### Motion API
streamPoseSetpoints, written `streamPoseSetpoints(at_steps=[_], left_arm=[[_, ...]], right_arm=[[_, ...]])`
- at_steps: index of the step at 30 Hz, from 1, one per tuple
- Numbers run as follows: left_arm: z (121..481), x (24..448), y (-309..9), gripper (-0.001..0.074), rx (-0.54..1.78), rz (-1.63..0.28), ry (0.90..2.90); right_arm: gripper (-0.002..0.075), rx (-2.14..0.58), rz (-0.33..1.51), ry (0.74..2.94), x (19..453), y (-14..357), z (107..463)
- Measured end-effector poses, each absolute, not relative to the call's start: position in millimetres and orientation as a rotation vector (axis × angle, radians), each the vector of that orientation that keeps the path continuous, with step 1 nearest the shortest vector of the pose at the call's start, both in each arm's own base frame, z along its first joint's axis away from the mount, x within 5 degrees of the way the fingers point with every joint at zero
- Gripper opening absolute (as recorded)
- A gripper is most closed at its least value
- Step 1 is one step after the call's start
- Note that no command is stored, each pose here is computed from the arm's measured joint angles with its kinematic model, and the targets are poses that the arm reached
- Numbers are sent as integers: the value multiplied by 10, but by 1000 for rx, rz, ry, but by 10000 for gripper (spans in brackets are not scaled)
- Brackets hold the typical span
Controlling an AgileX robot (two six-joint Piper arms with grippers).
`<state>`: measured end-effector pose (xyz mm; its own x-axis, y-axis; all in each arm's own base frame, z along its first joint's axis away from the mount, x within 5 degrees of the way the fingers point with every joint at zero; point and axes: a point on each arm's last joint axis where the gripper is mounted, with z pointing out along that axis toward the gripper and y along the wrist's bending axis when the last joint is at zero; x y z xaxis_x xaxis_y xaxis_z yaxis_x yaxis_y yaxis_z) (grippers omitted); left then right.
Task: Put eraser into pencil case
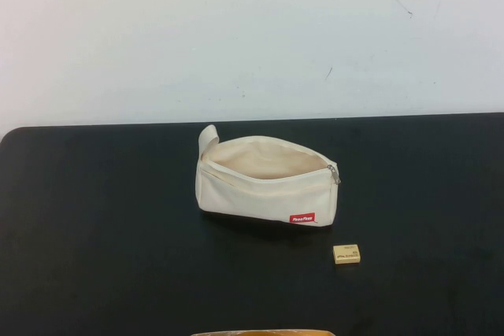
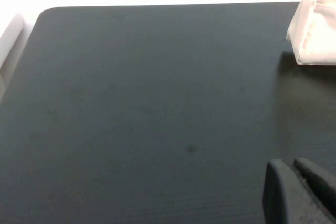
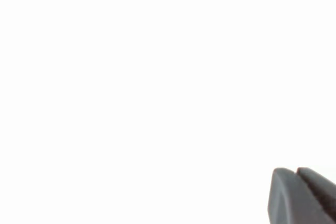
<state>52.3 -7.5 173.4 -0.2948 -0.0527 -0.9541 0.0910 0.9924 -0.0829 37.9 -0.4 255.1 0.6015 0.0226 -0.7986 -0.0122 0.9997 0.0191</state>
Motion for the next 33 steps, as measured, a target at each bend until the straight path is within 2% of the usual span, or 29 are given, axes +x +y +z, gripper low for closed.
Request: streamPoseSetpoints(at_steps=[2,7,11,14,20,24,33], left_arm=[[1734,523,-75,-1,28,-141,1865],[1734,523,-75,-1,28,-141,1865],[1734,523,-75,-1,28,-141,1865],[1734,523,-75,-1,28,-141,1865],[1732,522,-75,-1,28,-141,1867],[1732,522,-75,-1,28,-141,1867],[1732,522,-75,-1,28,-141,1867]], right_arm=[[-1,0,-1,936,361,-4,2666],[-1,-41,-58,1087,189,0,3250],[-1,-110,-124,1293,207,6,3624],[-1,-176,-161,1498,378,11,3734],[-1,-381,-125,1956,970,80,3487],[-1,-573,-9,2173,1381,180,3200],[-1,-874,221,2224,1996,452,2765]])
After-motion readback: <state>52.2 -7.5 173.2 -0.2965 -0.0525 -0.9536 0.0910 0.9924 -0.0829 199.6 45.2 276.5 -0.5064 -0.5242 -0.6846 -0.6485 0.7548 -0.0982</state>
